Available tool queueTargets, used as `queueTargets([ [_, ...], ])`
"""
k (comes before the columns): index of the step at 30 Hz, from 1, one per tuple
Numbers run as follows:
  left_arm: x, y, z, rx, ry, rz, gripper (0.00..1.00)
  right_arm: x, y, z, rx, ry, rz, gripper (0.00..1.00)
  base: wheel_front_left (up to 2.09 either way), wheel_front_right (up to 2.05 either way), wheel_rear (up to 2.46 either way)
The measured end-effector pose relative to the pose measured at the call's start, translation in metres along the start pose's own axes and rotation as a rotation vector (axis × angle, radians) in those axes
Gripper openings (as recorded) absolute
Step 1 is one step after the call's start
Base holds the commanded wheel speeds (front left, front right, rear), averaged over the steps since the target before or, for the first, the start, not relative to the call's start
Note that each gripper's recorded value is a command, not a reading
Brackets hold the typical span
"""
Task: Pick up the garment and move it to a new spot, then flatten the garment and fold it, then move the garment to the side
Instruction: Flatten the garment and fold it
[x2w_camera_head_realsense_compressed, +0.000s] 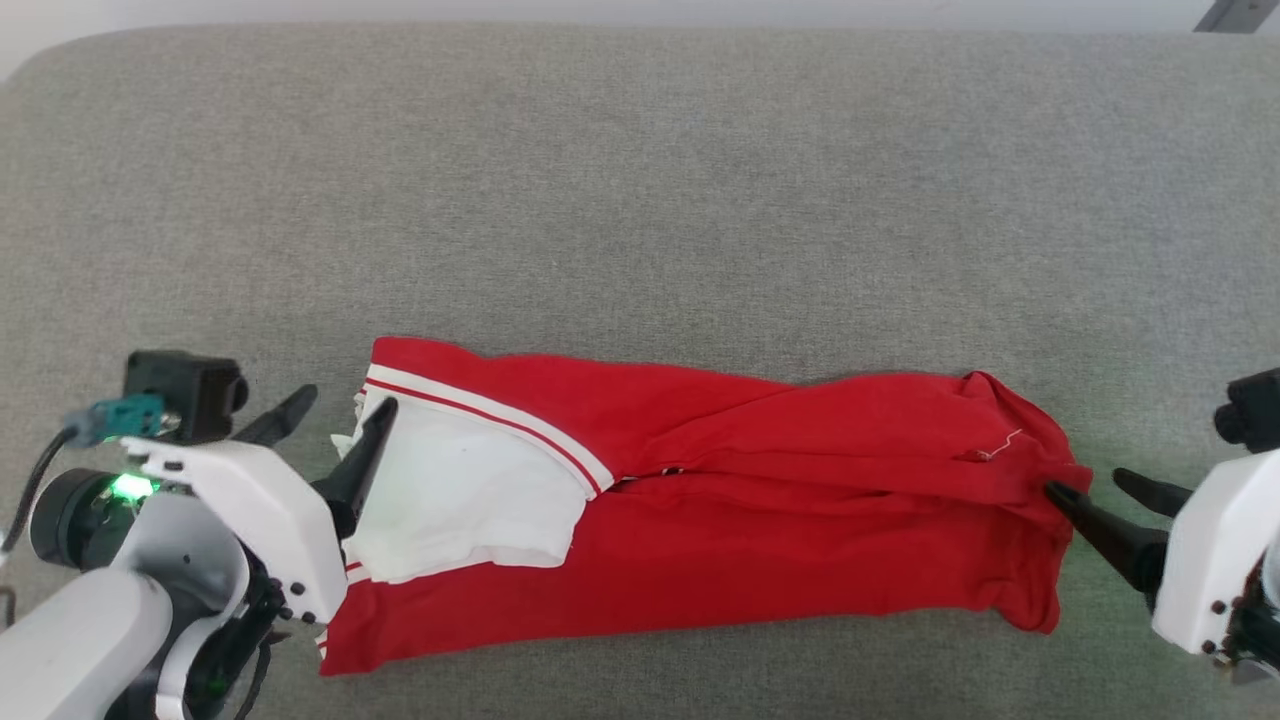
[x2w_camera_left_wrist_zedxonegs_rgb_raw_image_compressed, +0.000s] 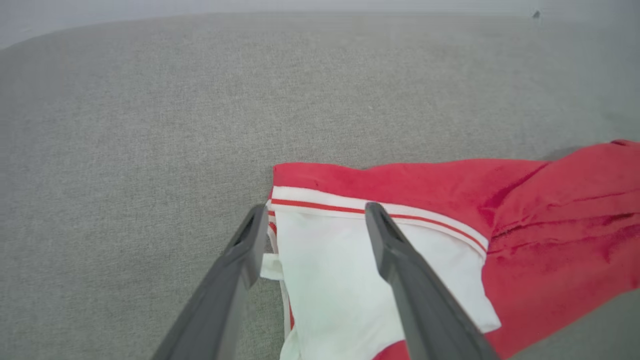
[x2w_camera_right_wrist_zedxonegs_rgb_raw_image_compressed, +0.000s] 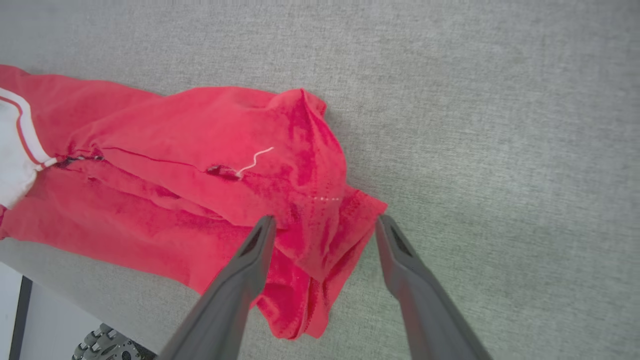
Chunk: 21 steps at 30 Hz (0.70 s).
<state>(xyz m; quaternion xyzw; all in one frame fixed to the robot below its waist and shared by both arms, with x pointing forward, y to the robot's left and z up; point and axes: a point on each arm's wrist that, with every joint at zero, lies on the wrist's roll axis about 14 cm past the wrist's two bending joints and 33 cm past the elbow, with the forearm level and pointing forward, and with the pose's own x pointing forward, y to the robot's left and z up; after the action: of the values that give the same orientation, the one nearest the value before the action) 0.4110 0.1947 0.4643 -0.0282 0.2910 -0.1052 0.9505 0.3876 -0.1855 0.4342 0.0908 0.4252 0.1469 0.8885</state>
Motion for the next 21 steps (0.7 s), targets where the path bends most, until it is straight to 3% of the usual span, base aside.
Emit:
queueTargets([
  [8, -0.016, 0.019, 0.015, -0.022, -0.246, 0.066, 1.00, 0.004, -0.003, -0.002, 0.054, 0.007, 0.014, 1.00, 0.00, 0.00, 0.00],
  [21, -0.043, 0.054, -0.007, -0.104, -0.383, 0.197, 1.00, 0.041, 0.019, -0.017, 0.075, 0.132, 0.105, 1.00, 0.00, 0.00, 0.00],
])
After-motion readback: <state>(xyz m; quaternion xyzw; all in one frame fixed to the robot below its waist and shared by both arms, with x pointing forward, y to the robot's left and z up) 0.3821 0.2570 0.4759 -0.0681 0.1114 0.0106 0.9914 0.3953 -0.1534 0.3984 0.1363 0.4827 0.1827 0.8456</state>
